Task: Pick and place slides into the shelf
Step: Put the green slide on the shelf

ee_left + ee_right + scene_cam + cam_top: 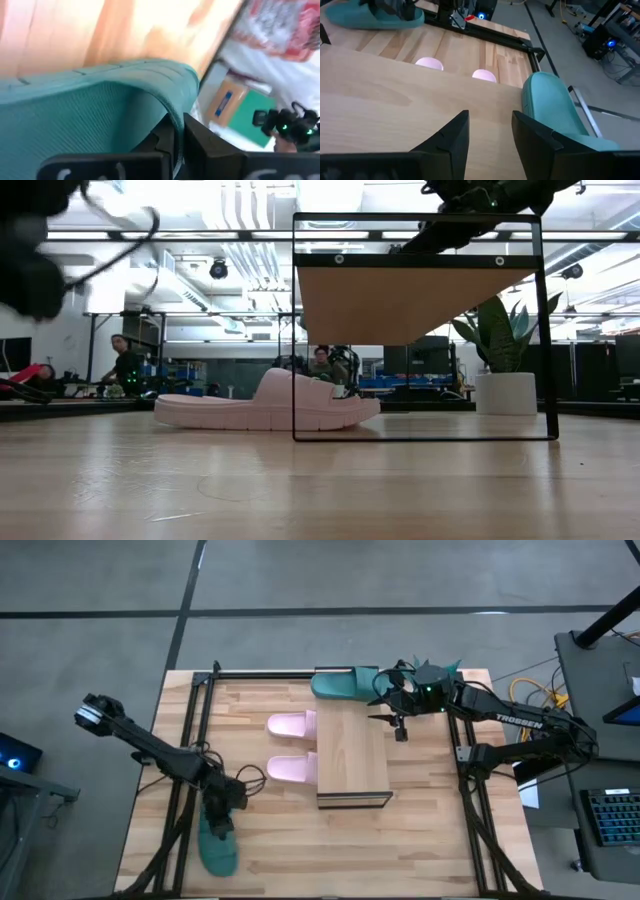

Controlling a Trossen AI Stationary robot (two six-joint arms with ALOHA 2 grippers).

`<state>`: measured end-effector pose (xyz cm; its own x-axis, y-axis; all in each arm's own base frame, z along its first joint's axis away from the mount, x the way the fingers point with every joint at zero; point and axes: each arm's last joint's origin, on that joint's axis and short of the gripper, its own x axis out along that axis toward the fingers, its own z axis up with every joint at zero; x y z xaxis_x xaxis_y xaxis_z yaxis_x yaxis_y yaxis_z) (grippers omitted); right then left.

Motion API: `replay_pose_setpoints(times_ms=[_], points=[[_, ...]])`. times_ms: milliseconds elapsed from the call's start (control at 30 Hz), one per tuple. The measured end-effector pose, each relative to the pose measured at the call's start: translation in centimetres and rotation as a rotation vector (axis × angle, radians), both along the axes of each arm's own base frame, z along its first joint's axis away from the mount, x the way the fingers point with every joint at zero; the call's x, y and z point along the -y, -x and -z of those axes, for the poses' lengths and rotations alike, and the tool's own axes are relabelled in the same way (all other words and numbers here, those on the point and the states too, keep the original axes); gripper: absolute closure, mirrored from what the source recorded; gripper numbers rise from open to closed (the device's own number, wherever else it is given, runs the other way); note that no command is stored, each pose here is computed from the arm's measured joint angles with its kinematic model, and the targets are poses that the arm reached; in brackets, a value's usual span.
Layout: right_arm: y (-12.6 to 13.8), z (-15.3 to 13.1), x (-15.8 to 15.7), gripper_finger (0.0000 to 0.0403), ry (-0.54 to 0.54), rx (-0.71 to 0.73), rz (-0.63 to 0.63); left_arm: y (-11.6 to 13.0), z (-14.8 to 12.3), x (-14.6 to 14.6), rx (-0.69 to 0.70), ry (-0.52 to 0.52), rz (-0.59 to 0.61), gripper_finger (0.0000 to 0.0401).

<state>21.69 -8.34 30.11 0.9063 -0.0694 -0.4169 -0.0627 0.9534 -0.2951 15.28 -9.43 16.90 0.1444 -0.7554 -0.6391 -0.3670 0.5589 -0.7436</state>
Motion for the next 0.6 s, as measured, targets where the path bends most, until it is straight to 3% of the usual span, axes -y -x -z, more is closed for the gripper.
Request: replay_pose_setpoints(times_ms=[100, 267, 400, 600], points=[[-0.1, -0.2, 0.0, 0.0269, -0.012, 0.021, 0.009, 0.1, -2.2, -0.3, 0.117, -0.025, -0.058, 0.0399], [-0.2, -0.4, 0.0, 0.0277, -0.026, 0.042, 0.016, 1.0, -5.5, -1.5, 0.28, -0.15, -0.229, 0.04], [-0.4, -0.5, -0.8, 0.028, 0.032, 0.047, -0.044, 1.7, -8.8, -2.7, 0.544, -0.293, -0.363, 0.04], [-1.0, -2.1, -3.3, 0.028, 0.144, 0.185, -0.173, 2.2, -13.5, -4.1, 0.97, -0.683, -0.443, 0.04]])
